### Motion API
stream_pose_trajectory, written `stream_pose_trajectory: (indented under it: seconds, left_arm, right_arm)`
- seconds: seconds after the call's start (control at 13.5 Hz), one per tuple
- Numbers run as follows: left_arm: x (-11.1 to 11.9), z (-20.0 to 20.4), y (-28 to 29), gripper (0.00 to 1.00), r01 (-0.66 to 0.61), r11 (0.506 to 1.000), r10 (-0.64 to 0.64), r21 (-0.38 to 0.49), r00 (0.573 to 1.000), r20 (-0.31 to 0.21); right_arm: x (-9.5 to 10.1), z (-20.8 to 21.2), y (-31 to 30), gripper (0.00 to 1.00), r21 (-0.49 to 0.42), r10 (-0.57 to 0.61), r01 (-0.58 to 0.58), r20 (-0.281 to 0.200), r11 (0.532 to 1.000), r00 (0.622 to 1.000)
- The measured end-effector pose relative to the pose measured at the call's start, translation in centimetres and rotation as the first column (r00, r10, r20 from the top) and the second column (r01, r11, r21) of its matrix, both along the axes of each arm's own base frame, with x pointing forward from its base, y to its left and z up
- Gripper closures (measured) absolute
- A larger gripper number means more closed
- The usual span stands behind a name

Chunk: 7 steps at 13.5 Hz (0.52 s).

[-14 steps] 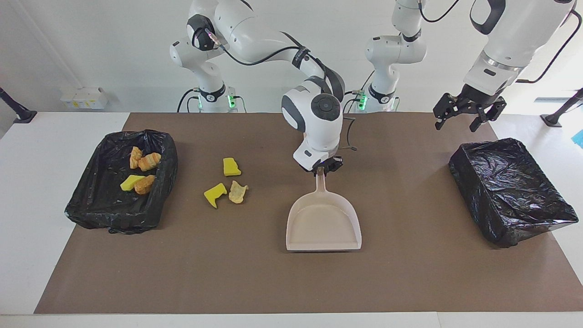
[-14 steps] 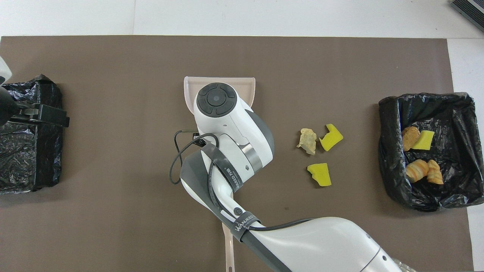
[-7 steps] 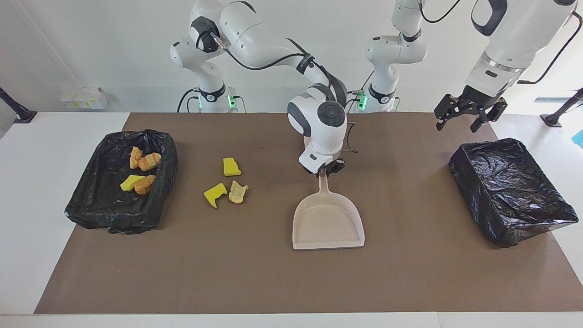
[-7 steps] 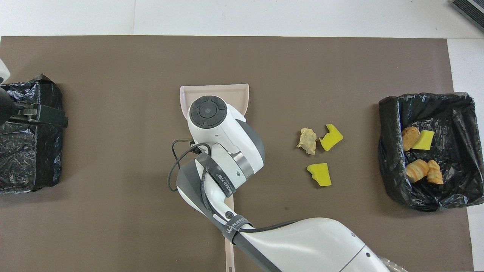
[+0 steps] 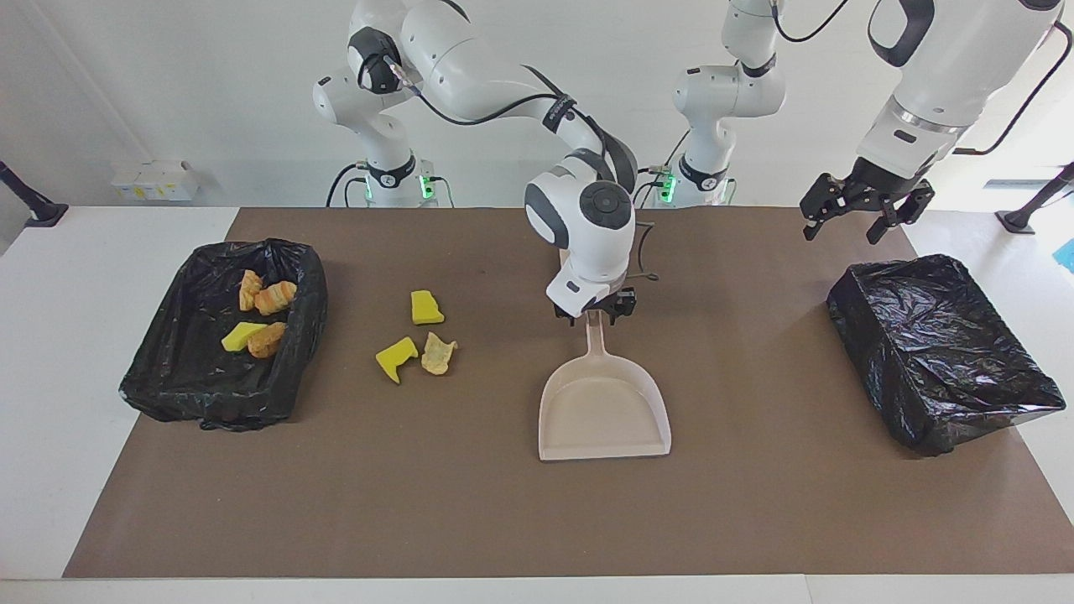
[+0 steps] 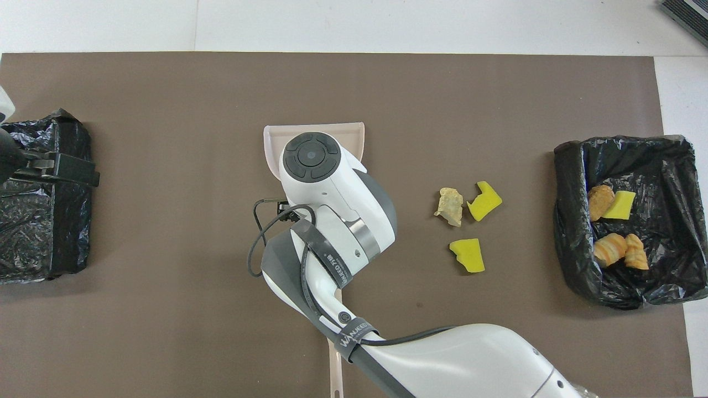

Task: Sweep and dump trash in bin
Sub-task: 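Set the dustpan down and withdraw the right gripper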

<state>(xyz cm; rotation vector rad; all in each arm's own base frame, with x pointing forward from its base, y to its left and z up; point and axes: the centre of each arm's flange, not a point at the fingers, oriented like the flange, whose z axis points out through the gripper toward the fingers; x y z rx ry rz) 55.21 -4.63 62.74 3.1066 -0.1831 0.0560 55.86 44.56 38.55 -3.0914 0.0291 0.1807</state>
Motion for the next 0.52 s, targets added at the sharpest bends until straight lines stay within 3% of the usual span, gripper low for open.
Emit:
stream_pose_trajectory:
  seconds: [0.07,0.3,0.52]
  left_arm:
    - [0.0,0.0,0.0,0.0,0.0,1.0,0.0,0.0,1.0,0.0]
    - [0.0,0.0,0.0,0.0,-0.001,1.0,0.001,0.0,1.0,0.0]
    - [0.0,0.0,0.1,0.0,-0.001,1.0,0.001,0.004,1.0,-0.001]
  right_arm:
    - [-0.4,2.1,-0.7,0.0,-0.008,0.0,0.0,-0.011,1.0,1.0]
    - [-2.6,8.1,-3.6,0.0,-0.019,-0.01,0.009,-0.049,1.0,0.999]
    - [-8.3,10.5,-5.7,0.0,-0.011,0.0,-0.001,-0.118,1.0,0.993]
